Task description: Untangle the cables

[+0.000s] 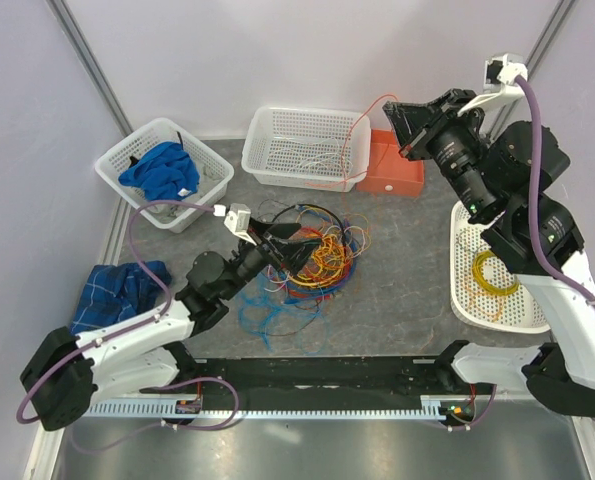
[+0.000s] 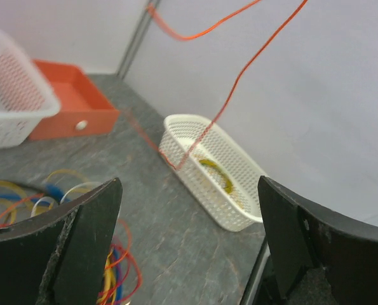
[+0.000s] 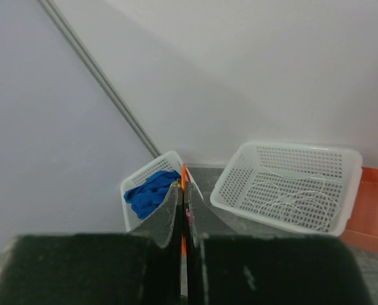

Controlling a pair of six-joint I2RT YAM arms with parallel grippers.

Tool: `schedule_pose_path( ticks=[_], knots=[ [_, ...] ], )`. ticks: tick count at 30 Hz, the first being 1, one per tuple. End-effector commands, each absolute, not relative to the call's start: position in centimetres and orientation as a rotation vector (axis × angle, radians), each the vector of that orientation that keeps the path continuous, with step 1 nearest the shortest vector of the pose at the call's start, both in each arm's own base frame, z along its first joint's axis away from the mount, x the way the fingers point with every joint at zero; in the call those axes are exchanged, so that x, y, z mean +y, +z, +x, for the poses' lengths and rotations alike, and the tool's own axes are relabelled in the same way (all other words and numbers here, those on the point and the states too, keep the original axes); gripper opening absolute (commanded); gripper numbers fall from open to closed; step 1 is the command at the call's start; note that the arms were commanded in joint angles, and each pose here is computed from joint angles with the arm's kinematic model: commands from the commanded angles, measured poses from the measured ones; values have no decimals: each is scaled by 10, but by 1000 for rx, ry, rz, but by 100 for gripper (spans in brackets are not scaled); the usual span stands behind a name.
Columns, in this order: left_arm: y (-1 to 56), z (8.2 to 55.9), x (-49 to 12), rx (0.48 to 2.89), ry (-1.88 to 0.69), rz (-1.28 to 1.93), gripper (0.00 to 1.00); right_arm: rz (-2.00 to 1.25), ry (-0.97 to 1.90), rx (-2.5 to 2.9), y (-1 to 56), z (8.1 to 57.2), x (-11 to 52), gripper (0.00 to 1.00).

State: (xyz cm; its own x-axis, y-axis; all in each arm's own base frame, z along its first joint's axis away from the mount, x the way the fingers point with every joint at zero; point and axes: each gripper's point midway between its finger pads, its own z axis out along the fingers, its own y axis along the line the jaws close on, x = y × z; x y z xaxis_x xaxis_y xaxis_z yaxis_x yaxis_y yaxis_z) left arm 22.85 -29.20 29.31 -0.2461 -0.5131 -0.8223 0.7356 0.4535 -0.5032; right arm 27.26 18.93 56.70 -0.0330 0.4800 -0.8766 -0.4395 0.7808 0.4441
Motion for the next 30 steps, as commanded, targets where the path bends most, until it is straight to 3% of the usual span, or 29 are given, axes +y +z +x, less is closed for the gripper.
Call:
schedule_pose_path(
  ticks=[1,8,18,30],
  knots=[
    [255,251,-256,1584,-1010,-45,94,114,596,1412,562,289,170,0],
    [197,230,-211,1711,-982,-273,94,235,402,1364,570,332,152,0],
    [161,200,-195,1801,-1025,-283,93,408,307,1230,608,397,114,0],
    [135,179,-193,1854,-1109,-293,93,532,90,1182,578,484,75,0]
  ],
)
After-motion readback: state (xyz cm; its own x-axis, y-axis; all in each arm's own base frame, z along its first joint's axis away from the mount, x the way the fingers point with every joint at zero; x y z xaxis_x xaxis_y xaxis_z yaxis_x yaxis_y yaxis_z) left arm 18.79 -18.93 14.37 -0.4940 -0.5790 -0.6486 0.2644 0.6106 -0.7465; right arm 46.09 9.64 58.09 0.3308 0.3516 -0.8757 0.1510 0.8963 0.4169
